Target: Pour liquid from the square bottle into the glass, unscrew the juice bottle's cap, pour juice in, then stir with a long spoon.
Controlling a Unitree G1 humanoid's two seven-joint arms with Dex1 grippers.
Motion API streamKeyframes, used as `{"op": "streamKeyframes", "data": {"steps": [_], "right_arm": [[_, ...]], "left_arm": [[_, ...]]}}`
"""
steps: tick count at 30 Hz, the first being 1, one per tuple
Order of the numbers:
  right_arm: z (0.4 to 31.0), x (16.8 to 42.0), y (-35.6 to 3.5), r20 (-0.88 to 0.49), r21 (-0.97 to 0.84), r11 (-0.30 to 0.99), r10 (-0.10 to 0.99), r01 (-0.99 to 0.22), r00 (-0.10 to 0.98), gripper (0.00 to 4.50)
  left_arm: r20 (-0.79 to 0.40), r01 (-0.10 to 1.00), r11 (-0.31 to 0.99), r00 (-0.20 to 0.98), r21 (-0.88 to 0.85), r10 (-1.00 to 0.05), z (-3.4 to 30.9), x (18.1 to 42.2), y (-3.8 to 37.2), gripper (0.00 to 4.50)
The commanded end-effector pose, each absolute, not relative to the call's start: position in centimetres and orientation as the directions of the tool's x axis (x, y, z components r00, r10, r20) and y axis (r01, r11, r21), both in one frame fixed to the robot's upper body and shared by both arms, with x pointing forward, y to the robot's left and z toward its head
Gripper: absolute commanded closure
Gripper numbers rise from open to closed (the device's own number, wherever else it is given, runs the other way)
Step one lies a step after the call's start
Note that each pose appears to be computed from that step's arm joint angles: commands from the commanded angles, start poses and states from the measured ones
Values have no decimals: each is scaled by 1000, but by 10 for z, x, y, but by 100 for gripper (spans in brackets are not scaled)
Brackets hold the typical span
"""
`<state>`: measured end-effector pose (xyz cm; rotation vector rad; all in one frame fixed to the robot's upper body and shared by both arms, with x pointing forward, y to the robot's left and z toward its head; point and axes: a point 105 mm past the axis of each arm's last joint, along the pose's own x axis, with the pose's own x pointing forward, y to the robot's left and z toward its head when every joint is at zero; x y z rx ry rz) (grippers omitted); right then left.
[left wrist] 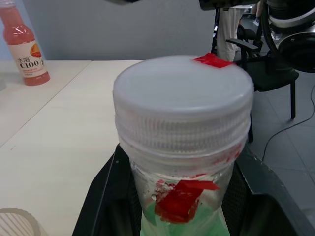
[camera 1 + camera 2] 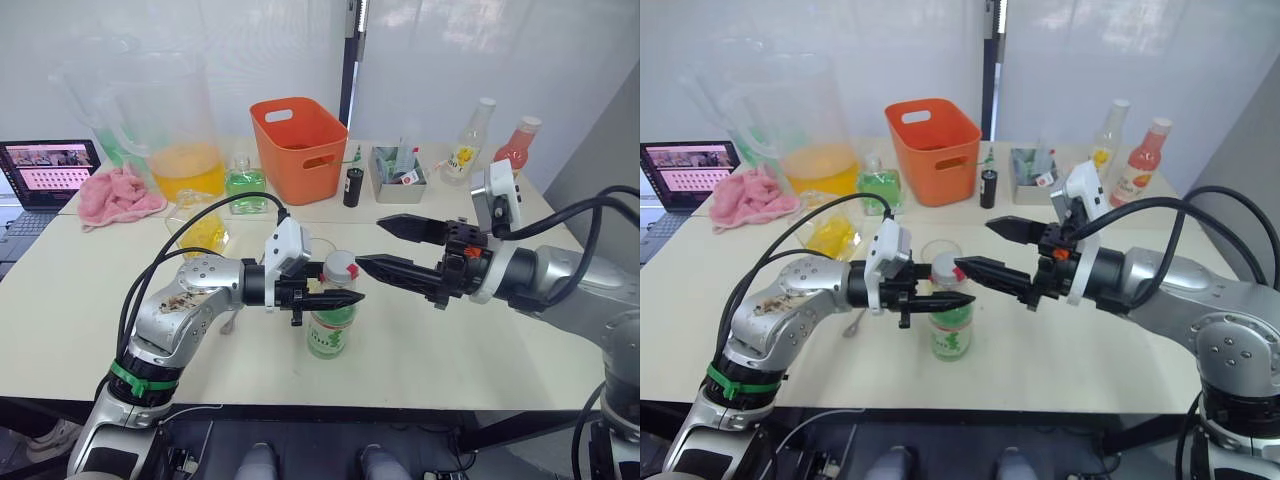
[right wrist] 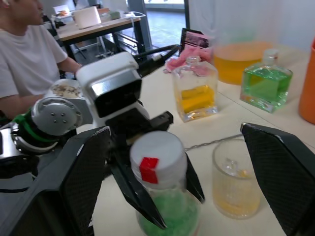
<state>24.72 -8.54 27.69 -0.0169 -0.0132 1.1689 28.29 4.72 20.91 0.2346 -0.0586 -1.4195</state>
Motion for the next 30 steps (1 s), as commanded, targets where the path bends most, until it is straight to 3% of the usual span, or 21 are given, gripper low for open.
{"op": "streamKeyframes", "data": {"steps": [1,10,11,18,23,27,30], "right_arm": [[274,241,-75,-23,-65,370,928,-927,372,0],[258,250,-54,-63,-107,389,916,-915,397,0],[257,251,-54,-66,-108,393,914,-913,401,53],[260,252,-55,-36,-105,396,915,-912,402,273],[257,251,-55,-65,-120,355,929,-927,364,275],[246,249,-56,-121,-142,243,958,-960,261,275],[248,243,-51,-118,-131,98,986,-986,114,275]], "left_arm": [[-111,963,165,192,212,-975,207,284,45,303],[-104,965,174,197,199,-975,205,283,39,303],[-103,964,174,197,199,-975,205,283,39,303],[-105,964,177,201,197,-974,204,283,39,303],[-106,960,178,204,214,-973,205,285,41,303],[-55,966,147,162,212,-985,220,280,52,303],[-63,971,105,122,215,-991,224,277,57,304]]}}
